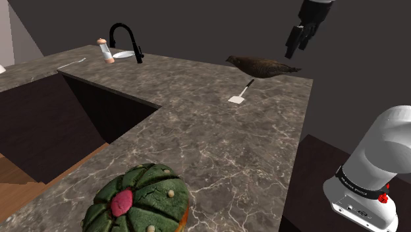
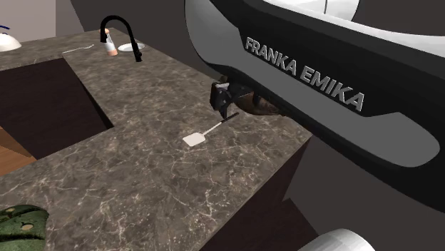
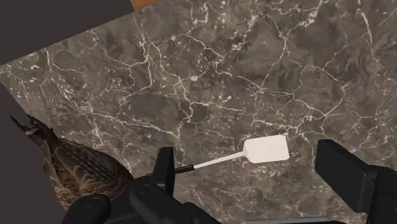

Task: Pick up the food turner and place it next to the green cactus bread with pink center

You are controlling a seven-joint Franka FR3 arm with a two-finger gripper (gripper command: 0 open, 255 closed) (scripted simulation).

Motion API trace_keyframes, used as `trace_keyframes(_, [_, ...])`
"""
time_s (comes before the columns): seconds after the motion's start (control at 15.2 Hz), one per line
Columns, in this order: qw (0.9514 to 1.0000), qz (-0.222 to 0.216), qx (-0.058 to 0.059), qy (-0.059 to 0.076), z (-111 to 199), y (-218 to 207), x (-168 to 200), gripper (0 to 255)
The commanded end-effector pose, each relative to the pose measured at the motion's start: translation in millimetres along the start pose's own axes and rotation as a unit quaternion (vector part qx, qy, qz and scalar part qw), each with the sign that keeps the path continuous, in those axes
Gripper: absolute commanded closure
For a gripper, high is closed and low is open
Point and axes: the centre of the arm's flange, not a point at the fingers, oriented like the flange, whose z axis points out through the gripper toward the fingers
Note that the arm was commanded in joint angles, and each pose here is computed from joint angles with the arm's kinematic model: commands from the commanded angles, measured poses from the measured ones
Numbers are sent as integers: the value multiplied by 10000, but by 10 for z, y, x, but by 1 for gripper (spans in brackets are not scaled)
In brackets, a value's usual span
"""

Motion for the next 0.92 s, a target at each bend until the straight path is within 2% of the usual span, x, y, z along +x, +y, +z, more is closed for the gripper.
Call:
trace_keyframes(0.0, [10000,0,0,0,0,0,0,0])
trace_keyframes(0.2, [9962,855,-71,-111,285,-162,272,0])
trace_keyframes(0.4, [9850,1704,-142,-222,578,-272,560,0])
trace_keyframes(0.59, [9664,2541,-212,-330,879,-327,856,0])
trace_keyframes(0.73, [9499,3088,-258,-401,1083,-333,1053,0])
trace_keyframes(0.86, [9303,3625,-303,-471,1290,-315,1246,0])
